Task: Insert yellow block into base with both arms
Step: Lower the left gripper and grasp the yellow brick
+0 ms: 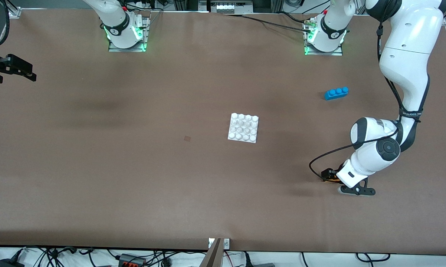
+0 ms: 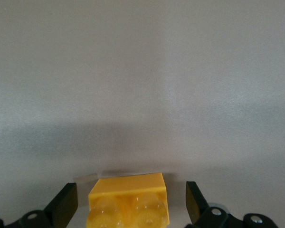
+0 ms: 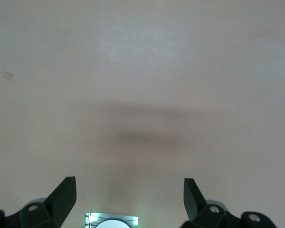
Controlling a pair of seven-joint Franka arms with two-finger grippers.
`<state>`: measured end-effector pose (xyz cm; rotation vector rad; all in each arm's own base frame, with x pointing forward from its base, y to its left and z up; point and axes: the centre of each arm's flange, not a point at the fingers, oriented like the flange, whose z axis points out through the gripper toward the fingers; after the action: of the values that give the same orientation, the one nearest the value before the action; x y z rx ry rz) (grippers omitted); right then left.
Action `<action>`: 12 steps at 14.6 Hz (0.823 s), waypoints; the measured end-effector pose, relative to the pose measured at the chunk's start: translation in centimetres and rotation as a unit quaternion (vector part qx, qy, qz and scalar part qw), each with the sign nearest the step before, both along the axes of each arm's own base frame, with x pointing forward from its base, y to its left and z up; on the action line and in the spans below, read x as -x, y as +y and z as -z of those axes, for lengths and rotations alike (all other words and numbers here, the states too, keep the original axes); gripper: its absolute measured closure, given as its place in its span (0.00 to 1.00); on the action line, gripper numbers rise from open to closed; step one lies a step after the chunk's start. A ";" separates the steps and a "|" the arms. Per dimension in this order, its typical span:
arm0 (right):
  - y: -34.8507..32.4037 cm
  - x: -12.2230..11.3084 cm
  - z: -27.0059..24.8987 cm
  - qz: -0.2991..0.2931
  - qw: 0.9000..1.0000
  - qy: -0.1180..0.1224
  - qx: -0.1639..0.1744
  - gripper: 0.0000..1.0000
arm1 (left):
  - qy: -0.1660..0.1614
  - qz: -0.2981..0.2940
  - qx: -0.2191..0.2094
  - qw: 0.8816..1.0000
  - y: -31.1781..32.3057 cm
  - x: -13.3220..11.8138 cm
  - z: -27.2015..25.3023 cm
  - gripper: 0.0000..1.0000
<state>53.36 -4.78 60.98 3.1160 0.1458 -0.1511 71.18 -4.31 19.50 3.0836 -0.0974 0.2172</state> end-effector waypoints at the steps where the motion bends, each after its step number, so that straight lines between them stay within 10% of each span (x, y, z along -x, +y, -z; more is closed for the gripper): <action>1: 0.0 0.0 0.0 0.000 1.000 0.001 0.000 0.00 | 0.000 0.000 0.000 1.000 0.0 0.0 0.2 0.00; 12: -0.1 -0.5 1.1 0.001 1.000 0.011 -0.002 0.00 | 0.000 0.010 -0.002 1.000 0.1 0.0 0.4 0.00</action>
<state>53.88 -4.85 59.89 3.1196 0.1428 -0.1848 71.14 -4.24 19.12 3.0860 -0.1282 0.2166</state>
